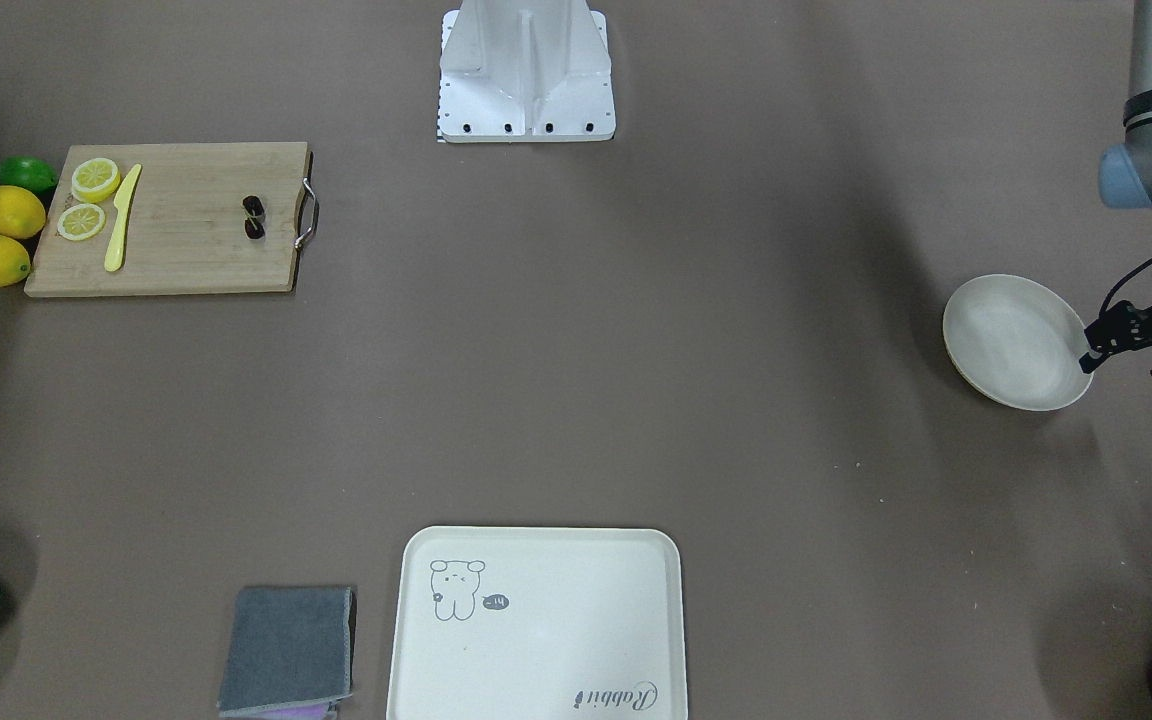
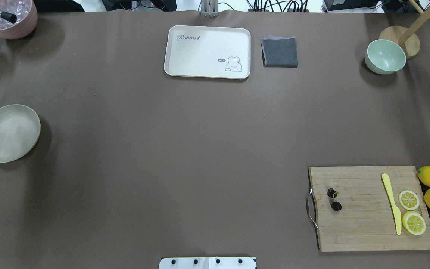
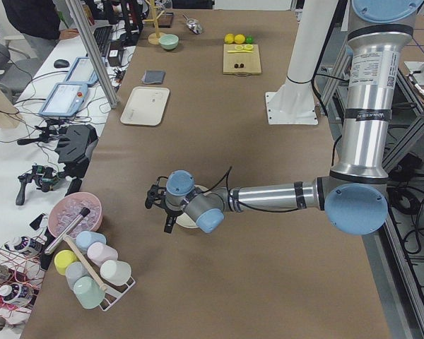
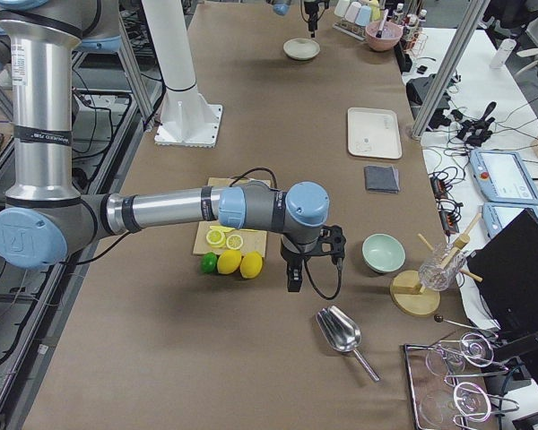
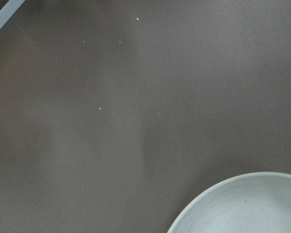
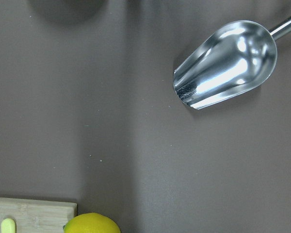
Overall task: Place red cherry on plate
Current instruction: 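Reach the left gripper down to the rim of the white plate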
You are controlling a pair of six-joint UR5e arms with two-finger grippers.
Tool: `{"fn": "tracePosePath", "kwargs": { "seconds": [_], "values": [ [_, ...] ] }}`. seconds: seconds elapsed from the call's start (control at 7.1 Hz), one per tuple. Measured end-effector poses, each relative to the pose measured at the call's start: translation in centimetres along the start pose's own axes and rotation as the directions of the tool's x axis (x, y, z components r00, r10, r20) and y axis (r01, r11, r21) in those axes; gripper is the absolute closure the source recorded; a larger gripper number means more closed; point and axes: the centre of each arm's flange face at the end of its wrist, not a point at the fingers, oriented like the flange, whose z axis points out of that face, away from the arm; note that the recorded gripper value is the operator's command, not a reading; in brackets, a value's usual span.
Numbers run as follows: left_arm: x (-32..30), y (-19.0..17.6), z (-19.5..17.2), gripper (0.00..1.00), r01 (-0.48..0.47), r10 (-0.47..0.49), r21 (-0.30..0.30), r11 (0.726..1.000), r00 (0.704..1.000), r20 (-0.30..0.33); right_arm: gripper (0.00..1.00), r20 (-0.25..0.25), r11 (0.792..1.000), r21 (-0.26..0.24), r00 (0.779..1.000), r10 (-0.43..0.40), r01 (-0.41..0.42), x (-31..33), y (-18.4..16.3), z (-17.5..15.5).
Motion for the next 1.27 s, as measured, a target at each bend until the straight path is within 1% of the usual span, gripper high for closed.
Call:
{"fn": "tracePosePath", "kwargs": {
  "seconds": [0.56, 0.7, 0.85, 0.99, 1.27],
  "values": [
    [-0.3, 1.6, 2.0, 0.03, 0.000, 0.000, -0.047, 0.999, 1.000, 0.003, 0.00, 0.001, 1.000, 0.007, 1.000, -0.006, 0.006, -0.3, -0.2, -0.3],
    [0.0, 2.0, 2.5, 0.25, -0.005, 0.005, -0.059, 0.998, 1.000, 0.001, 0.00, 0.001, 1.000, 0.009, 1.000, -0.008, 0.008, -0.4, -0.3, -0.4],
    [0.3, 2.2, 2.9, 0.69, -0.012, 0.012, -0.069, 0.998, 1.000, -0.004, 0.00, 0.000, 1.000, 0.012, 1.000, -0.011, 0.011, -0.5, -0.4, -0.5],
    [0.6, 2.3, 3.1, 1.00, -0.018, 0.017, -0.074, 0.997, 1.000, -0.008, 0.00, 0.000, 1.000, 0.014, 1.000, -0.013, 0.013, -0.6, -0.5, -0.6],
    [0.7, 2.4, 3.1, 1.00, -0.025, 0.024, -0.078, 0.997, 1.000, -0.013, 0.00, 0.000, 1.000, 0.020, 1.000, -0.020, 0.020, -1.0, -0.7, -0.9]
  ]
}}
